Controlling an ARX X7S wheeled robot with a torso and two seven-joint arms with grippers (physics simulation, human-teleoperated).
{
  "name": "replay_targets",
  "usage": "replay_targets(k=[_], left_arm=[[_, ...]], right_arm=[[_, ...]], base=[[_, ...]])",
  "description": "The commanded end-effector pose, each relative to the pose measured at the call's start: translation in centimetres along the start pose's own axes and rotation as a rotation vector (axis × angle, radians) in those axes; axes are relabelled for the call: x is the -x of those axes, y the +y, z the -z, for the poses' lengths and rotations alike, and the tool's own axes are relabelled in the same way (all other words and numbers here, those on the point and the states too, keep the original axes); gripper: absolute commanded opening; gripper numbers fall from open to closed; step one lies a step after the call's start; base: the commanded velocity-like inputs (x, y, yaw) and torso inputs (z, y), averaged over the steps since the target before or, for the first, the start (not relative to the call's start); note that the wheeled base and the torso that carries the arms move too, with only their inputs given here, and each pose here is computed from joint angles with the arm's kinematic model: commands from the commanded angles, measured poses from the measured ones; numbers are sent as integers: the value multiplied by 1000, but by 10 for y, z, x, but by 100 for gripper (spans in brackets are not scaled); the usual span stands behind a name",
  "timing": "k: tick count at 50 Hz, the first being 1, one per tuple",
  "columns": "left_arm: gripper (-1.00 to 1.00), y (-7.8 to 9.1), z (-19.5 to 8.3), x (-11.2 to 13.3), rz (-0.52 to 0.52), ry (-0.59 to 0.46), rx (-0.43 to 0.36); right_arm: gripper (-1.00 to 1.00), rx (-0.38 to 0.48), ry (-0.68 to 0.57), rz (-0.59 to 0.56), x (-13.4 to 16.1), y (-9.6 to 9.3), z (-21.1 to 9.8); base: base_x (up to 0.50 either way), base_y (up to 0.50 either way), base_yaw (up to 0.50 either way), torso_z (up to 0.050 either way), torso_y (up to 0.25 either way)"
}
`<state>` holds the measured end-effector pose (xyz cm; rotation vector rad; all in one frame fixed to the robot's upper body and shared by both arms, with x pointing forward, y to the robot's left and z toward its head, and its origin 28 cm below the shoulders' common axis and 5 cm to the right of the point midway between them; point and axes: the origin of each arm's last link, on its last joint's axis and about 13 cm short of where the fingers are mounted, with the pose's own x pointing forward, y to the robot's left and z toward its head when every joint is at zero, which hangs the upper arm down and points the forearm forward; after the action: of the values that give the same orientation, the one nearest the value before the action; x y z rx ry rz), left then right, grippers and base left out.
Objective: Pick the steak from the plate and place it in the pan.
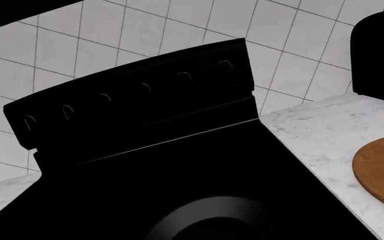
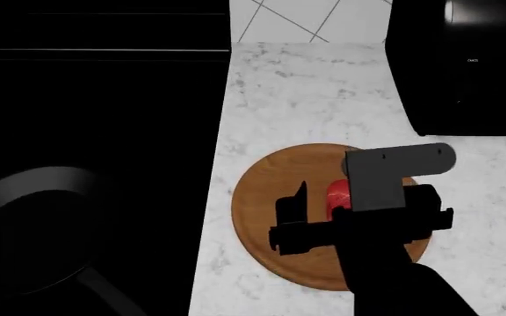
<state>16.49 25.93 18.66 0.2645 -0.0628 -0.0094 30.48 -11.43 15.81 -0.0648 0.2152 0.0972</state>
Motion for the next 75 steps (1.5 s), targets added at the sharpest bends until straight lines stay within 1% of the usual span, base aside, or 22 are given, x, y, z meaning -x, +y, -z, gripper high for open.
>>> replay_targets(k=[1,8,16,35,42,43,52,54,56,58,59,61,62,64,65,67,70,73,74,75], left_arm=[[100,1,-2,0,8,1,-2],[100,0,-1,0,12,3,-6],[100,1,-1,2,12,5,-3],[100,1,-4,4,18,8,-2],[100,1,-4,5,21,8,-3],[100,1,-4,5,19,8,-2],[100,1,-4,5,16,9,0],[100,1,-5,5,16,8,1],[100,0,-4,4,14,8,0],[100,0,-4,4,13,8,3],[100,-1,-4,4,15,7,4],[100,-1,-3,3,13,6,8],[100,-1,-4,3,12,4,10],[100,-3,-3,1,14,-1,14],[100,-4,-2,0,12,-3,18],[100,-6,-1,-3,9,-9,21],[100,-9,1,-6,4,-13,29],[100,-14,2,-10,2,-21,35],[100,-15,2,-10,-2,-24,37],[100,-16,3,-10,-5,-25,40]], right_arm=[[100,-18,49,59,-13,-5,15],[100,-39,55,94,-14,-9,16],[100,-47,70,90,-17,-7,20],[100,-53,120,98,-39,-7,32],[100,-59,136,94,-40,-6,37],[-100,-60,139,92,-39,-6,38],[-100,-61,122,82,-33,-4,32],[-100,-53,86,76,-26,-2,22],[-100,-31,15,58,-10,3,5],[-100,-5,-47,31,10,8,-14],[-100,-21,-59,-17,24,11,-26],[-100,-26,-76,-83,44,14,-40],[-100,-23,-80,-92,50,15,-45],[-100,-45,-112,-149,64,14,-56],[-100,-15,-138,-164,71,13,-61],[-100,3,-151,-169,78,11,-67],[-100,24,-148,-190,81,8,-70],[-100,55,-152,-276,84,11,-77],[-100,83,-159,-286,83,12,-80],[-100,94,-157,-292,80,13,-81]], base=[[0,0,0,0,0],[0,0,0,0,0],[0,0,0,0,0],[0,0,0,0,0],[2,0,0,0,0],[0,0,0,0,0],[1,0,1,0,0],[0,0,0,0,0],[0,0,0,0,0],[0,0,0,0,0],[0,0,0,0,0],[0,0,0,0,0],[0,0,3,0,0],[0,0,0,0,0],[0,0,0,0,0],[0,0,0,0,0],[0,0,0,0,0],[0,0,0,0,0],[0,0,0,0,0],[0,0,0,0,0]])
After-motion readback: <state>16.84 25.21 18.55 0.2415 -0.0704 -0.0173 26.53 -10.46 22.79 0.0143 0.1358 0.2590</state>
